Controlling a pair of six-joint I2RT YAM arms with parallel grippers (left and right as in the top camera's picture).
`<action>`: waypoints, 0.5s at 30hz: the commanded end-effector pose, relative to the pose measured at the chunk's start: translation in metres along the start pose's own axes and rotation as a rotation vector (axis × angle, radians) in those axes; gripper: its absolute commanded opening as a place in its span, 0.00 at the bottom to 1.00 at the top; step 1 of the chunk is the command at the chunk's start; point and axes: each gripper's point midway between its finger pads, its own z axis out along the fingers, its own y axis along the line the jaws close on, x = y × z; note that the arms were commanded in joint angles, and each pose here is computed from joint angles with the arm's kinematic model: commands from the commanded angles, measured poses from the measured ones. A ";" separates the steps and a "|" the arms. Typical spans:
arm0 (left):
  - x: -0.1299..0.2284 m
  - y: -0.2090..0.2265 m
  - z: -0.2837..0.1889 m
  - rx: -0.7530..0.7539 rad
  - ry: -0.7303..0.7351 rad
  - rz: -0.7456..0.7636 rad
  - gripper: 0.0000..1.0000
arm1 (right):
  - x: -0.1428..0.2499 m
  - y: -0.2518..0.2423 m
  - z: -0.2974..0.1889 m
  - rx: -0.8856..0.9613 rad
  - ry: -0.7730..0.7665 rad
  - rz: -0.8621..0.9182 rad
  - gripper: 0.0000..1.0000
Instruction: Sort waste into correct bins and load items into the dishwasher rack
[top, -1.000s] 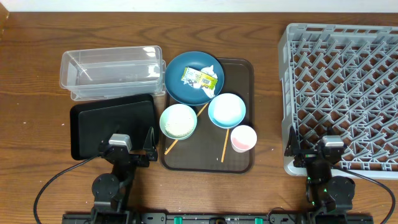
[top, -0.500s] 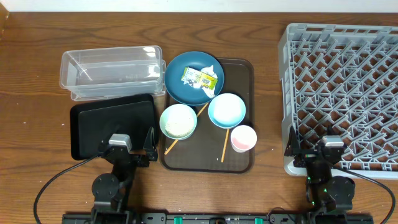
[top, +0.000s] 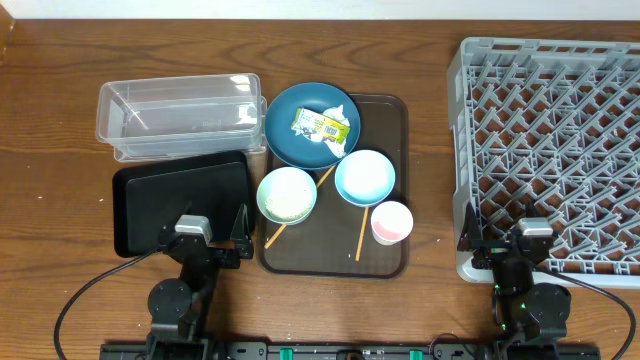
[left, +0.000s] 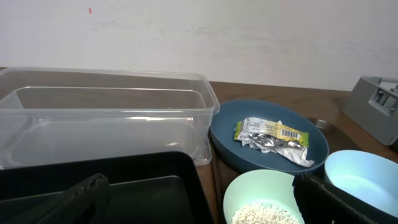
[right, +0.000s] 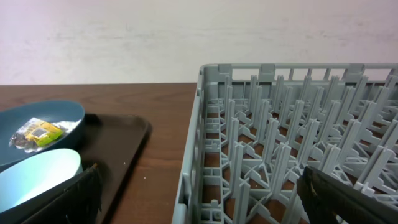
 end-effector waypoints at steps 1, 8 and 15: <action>0.015 0.001 0.001 0.004 0.044 0.013 0.97 | 0.001 0.008 0.000 -0.039 0.001 0.011 0.99; 0.015 0.000 0.001 0.010 0.045 0.004 0.97 | 0.000 0.008 0.000 -0.039 0.000 0.077 0.99; 0.013 -0.001 -0.003 0.006 0.080 -0.032 0.97 | -0.003 0.009 -0.001 -0.041 0.002 0.149 0.99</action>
